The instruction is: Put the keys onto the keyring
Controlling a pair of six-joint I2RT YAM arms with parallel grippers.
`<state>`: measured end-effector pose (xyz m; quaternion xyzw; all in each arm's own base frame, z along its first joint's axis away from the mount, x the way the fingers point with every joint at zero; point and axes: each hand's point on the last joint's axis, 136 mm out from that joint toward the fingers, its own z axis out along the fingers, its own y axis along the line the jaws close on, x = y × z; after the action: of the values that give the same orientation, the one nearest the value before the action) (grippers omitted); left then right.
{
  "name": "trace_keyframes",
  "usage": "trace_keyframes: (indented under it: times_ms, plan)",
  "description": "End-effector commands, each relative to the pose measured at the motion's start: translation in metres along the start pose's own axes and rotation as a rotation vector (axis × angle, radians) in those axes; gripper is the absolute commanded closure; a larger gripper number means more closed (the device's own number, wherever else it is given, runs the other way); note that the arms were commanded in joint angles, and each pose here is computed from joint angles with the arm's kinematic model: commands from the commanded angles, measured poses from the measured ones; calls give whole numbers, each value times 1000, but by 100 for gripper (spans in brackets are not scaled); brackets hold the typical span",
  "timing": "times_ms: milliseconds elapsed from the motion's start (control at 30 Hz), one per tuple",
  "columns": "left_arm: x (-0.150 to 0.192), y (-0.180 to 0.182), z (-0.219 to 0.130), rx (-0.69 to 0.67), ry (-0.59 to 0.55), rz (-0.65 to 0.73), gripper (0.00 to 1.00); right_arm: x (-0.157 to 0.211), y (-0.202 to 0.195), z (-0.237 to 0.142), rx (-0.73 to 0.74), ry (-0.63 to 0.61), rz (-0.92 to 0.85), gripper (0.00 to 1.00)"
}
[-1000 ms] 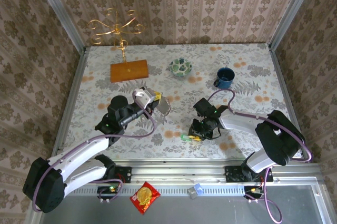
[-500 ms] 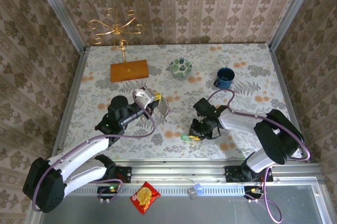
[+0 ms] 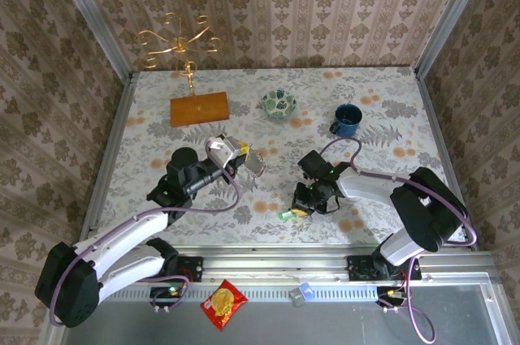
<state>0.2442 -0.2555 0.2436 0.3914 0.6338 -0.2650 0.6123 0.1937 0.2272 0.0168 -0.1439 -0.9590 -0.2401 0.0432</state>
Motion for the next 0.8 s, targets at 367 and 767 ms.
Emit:
trace_keyframes:
  times_ms: [367, 767]
  plan:
    - [-17, -4, 0, 21, -48, 38, 100, -2, -16, -2, 86, -9, -41, 86]
    - [-17, -5, 0, 23, -46, 40, 100, -4, -12, -3, 76, -16, -51, 85]
